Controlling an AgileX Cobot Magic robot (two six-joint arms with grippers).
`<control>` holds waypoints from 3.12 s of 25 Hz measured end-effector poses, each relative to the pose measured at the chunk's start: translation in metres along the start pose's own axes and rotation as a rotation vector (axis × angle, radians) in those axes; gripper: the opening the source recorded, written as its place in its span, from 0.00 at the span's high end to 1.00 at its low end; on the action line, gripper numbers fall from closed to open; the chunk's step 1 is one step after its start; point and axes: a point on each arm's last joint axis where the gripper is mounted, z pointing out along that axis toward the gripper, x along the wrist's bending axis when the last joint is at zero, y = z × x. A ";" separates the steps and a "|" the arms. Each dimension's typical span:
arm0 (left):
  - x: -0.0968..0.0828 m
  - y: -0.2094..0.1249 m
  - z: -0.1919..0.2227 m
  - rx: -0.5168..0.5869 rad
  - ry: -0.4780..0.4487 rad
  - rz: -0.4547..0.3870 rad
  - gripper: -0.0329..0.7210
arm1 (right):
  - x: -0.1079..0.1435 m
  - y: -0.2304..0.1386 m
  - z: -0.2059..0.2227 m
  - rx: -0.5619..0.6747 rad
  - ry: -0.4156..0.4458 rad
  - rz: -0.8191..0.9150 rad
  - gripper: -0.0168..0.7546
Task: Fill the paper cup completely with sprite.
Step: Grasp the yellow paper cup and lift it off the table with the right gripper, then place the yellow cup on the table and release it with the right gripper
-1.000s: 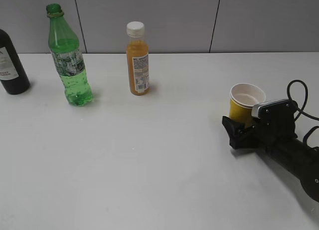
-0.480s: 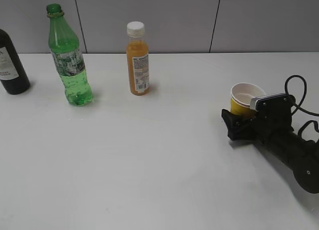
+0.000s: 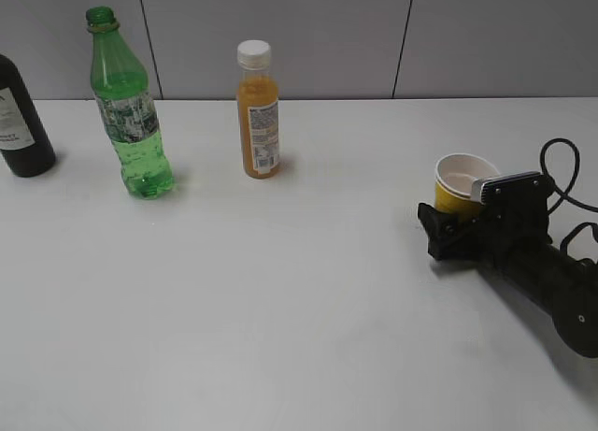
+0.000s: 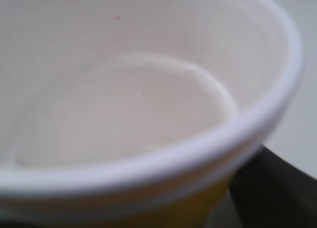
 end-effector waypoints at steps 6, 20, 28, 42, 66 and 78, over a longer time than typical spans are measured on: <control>0.000 0.000 0.000 0.000 0.000 0.000 0.22 | 0.001 0.001 0.000 0.005 0.009 0.006 0.29; 0.000 0.000 0.000 0.000 0.000 0.000 0.22 | 0.011 0.041 -0.018 -0.022 0.101 -0.042 0.39; 0.000 0.000 0.000 0.000 0.000 0.000 0.22 | 0.045 0.051 -0.032 -0.051 0.495 -0.212 0.39; 0.000 0.000 0.000 0.000 0.000 0.000 0.22 | 0.104 0.051 -0.039 -0.053 0.886 -0.311 0.39; 0.000 0.000 0.000 0.000 0.000 0.000 0.22 | 0.169 0.051 0.022 0.024 1.160 -0.358 0.39; 0.000 0.000 0.000 0.000 0.000 0.000 0.22 | 0.174 0.031 0.038 0.072 1.144 -0.341 0.39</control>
